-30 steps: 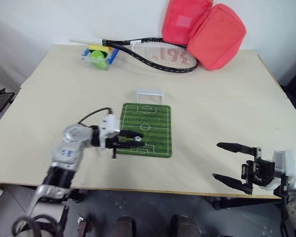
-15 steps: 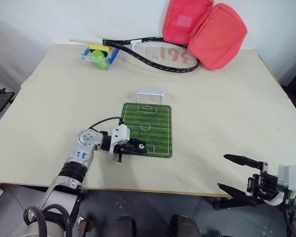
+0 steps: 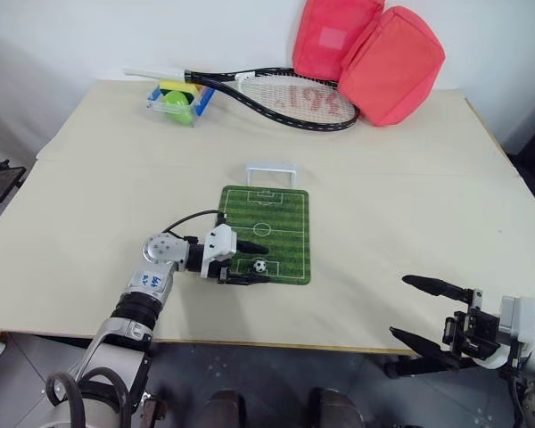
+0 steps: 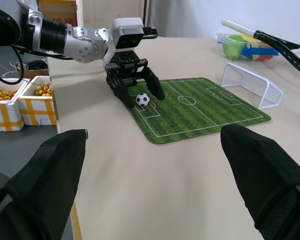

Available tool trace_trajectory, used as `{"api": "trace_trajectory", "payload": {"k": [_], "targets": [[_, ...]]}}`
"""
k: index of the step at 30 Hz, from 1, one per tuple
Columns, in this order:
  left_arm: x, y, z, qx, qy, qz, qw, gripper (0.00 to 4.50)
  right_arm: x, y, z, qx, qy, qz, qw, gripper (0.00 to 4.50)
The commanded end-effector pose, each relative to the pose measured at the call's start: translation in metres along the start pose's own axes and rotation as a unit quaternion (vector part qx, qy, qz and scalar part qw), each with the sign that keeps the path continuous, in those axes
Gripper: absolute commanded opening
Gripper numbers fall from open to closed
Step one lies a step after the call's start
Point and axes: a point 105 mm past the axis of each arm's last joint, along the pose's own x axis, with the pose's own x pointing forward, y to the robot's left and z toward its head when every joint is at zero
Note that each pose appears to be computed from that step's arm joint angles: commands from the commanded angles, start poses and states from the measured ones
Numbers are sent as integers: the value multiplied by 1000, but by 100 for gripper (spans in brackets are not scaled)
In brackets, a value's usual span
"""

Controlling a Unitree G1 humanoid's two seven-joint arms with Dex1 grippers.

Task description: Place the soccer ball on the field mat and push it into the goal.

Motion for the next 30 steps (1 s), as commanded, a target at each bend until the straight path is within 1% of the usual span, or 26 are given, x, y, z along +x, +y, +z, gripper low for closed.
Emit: {"api": "trace_trajectory", "payload": {"k": [1,6,9,12,13,14,15,16,17,19,20,23,26,30], "targets": [[-5,8,24,33,-43,9,998,310,7,0,6,-6,-11,7,1000,450],[-21,4,44,45,-84,11,995,310,11,0,5,0,-11,11,1000,450],[-47,-3,58,43,-109,21,993,310,13,-5,8,-5,-16,9,1000,450],[-71,-14,61,30,-102,27,994,310,14,-11,11,-10,-22,6,1000,450],[-81,-24,56,13,-89,22,996,310,15,-13,11,-12,-21,6,1000,450],[-88,-31,52,0,-79,17,997,272,15,-14,11,-13,-21,7,1000,450],[-93,-38,48,-13,-69,13,997,257,15,-16,11,-14,-20,7,1000,450],[-96,-44,44,-18,-61,12,998,226,15,-16,10,-15,-20,8,1000,450],[-96,-53,37,-33,-56,13,998,189,15,-17,9,-15,-19,8,1000,450],[-95,-63,28,-48,-53,13,997,129,14,-18,8,-17,-17,10,1000,450],[-91,-66,27,-56,-58,10,997,96,14,-19,7,-19,-15,10,1000,450],[-65,-78,25,-76,-79,0,994,5,12,-21,7,-24,-13,7,1000,450],[-41,-73,21,-85,-88,16,992,2,9,-21,6,-25,-7,8,1000,450],[-25,-63,15,-94,-82,24,992,2,9,-20,8,-27,-5,10,1000,450]]}}
